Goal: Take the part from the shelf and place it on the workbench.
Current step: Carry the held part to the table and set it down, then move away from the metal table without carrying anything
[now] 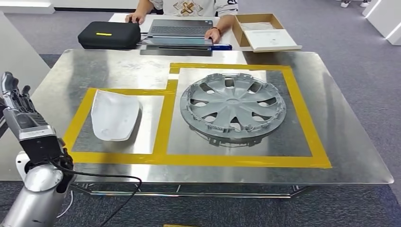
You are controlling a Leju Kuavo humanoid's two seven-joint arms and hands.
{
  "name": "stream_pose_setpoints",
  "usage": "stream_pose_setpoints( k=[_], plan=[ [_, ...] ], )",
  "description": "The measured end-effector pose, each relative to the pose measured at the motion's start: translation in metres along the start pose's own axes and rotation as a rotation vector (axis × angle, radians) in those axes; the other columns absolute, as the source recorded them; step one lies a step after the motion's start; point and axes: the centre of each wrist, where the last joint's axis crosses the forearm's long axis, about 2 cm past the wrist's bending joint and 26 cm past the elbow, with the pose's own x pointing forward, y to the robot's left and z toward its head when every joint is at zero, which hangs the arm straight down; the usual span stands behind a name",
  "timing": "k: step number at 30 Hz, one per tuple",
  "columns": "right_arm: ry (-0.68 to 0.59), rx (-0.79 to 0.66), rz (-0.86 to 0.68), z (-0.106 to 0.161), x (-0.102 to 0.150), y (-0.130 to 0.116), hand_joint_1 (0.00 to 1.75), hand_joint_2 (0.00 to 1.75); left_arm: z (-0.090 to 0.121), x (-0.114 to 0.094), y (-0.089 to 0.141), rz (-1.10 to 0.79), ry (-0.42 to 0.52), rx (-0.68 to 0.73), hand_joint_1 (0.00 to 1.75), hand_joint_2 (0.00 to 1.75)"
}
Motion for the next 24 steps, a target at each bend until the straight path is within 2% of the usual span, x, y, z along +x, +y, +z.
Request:
stream_pose_setpoints(
  k=[3, 12, 24],
  plan=[
    [-0.004, -0.004, -0.012, 0.001, 0.002, 0.0, 0.0, 0.0, 0.009, 0.008, -0.006, 0.019, -0.006, -0.025, 0.0, 0.0],
    [0.003, 0.0, -0.024, 0.004, 0.002, 0.003, 0.0, 0.0, 0.045, 0.023, -0.027, 0.087, 0.058, -0.119, 0.0, 0.0],
    [-0.005, 0.0, -0.009, 0.003, 0.003, 0.003, 0.0, 0.0, 0.056, 0.028, -0.029, 0.101, 0.072, -0.096, 0.0, 0.0]
  ],
)
